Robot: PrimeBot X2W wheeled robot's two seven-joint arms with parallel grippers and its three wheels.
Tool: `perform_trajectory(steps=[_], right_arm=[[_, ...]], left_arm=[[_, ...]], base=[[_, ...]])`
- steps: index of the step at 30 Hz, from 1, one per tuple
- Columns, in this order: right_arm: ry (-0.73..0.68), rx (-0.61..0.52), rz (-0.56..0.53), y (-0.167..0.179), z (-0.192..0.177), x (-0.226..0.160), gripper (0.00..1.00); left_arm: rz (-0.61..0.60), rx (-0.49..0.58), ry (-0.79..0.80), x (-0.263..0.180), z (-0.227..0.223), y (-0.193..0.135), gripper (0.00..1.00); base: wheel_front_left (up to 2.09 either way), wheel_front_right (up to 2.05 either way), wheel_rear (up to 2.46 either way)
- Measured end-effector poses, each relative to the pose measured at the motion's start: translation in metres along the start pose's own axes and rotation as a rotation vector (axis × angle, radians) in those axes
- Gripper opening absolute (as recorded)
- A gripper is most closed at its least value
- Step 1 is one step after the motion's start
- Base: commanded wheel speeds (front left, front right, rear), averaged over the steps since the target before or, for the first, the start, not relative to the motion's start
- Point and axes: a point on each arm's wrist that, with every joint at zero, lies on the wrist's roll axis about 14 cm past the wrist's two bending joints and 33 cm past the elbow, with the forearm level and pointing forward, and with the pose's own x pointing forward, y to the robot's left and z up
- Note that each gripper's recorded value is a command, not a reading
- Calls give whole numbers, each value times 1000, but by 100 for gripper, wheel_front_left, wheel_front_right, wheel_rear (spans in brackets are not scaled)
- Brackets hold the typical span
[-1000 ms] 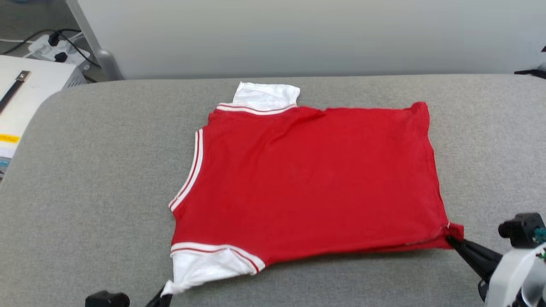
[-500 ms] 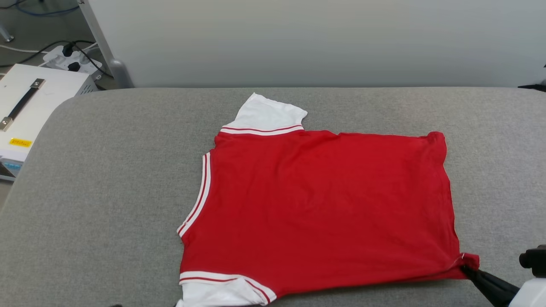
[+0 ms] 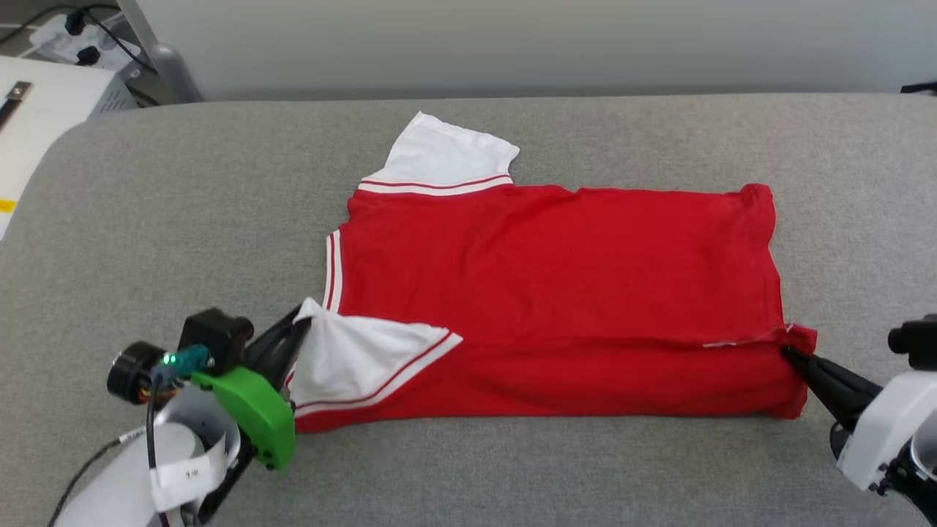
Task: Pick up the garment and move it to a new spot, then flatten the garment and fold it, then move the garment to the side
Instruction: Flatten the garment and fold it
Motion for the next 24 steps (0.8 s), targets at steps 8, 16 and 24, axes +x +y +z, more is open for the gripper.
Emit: perform_trajectory(steps=[8, 16, 24], right_arm=[[94, 14, -24, -12, -9, 36, 0], [213, 14, -81, -32, -44, 50, 0], [142, 13, -75, -27, -33, 56, 100]], left_arm=[[-6, 26, 118, 47, -31, 22, 0], [-13, -26, 244, 60, -85, 18, 0], [-3, -19, 232, 58, -82, 21, 100]], base=[[0, 0, 0], [0, 0, 0], [0, 0, 0]])
